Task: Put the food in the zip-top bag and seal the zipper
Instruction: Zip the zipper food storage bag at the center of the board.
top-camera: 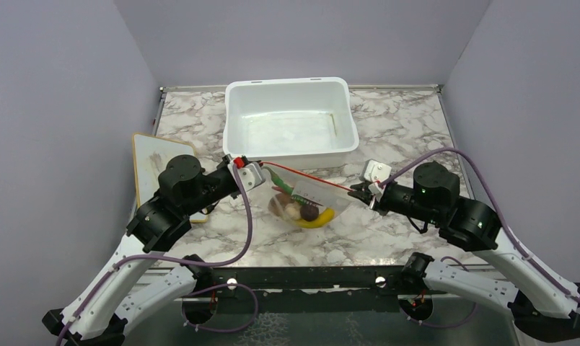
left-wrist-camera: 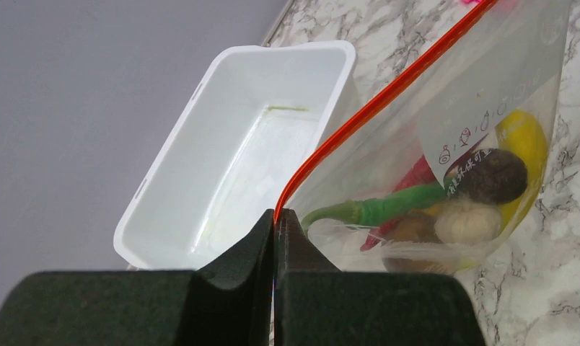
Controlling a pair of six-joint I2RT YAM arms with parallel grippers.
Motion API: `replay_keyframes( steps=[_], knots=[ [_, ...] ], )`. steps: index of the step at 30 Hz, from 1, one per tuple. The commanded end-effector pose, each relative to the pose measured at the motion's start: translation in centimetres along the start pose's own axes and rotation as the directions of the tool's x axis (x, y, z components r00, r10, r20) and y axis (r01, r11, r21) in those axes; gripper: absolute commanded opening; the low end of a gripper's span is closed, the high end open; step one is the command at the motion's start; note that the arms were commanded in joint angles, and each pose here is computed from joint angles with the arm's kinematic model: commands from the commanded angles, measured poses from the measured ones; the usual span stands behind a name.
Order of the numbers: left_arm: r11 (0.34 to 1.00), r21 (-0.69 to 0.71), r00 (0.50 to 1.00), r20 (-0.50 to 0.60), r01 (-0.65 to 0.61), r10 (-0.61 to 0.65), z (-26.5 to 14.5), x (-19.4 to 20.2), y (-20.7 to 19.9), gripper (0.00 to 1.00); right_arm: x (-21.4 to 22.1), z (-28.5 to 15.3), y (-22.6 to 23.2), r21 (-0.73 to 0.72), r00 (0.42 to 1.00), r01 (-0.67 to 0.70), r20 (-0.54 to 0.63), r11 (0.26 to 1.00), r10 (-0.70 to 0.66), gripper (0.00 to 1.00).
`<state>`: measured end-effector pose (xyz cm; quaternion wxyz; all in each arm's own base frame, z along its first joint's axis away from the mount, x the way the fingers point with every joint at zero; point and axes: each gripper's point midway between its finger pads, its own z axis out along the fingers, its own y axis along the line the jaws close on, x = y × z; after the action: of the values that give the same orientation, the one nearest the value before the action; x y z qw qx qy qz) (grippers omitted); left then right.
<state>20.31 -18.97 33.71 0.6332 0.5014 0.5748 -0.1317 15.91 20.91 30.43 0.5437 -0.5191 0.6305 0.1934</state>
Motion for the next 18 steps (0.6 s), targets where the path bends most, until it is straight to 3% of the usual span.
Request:
replay_keyframes(
  steps=[1,15,18],
  knots=[
    [0.988,-0.151,0.999,0.000,-0.035,0.036,-1.5,-1.4,3.4,0.00,1.8,-2.8,-1.7,0.119,0.994,-0.002,-0.105,0.993,0.015,0.01],
    [0.990,-0.137,0.999,-0.039,-0.019,0.013,-1.2,-0.2,2.9,0.00,1.6,-5.5,-3.5,0.246,0.990,-0.051,-0.116,0.968,0.081,0.01],
    [0.997,-0.071,1.000,0.009,0.005,-0.004,-0.8,-0.7,1.5,0.00,1.4,-5.2,-3.2,0.234,0.992,-0.069,-0.089,0.970,0.092,0.01]
  ],
)
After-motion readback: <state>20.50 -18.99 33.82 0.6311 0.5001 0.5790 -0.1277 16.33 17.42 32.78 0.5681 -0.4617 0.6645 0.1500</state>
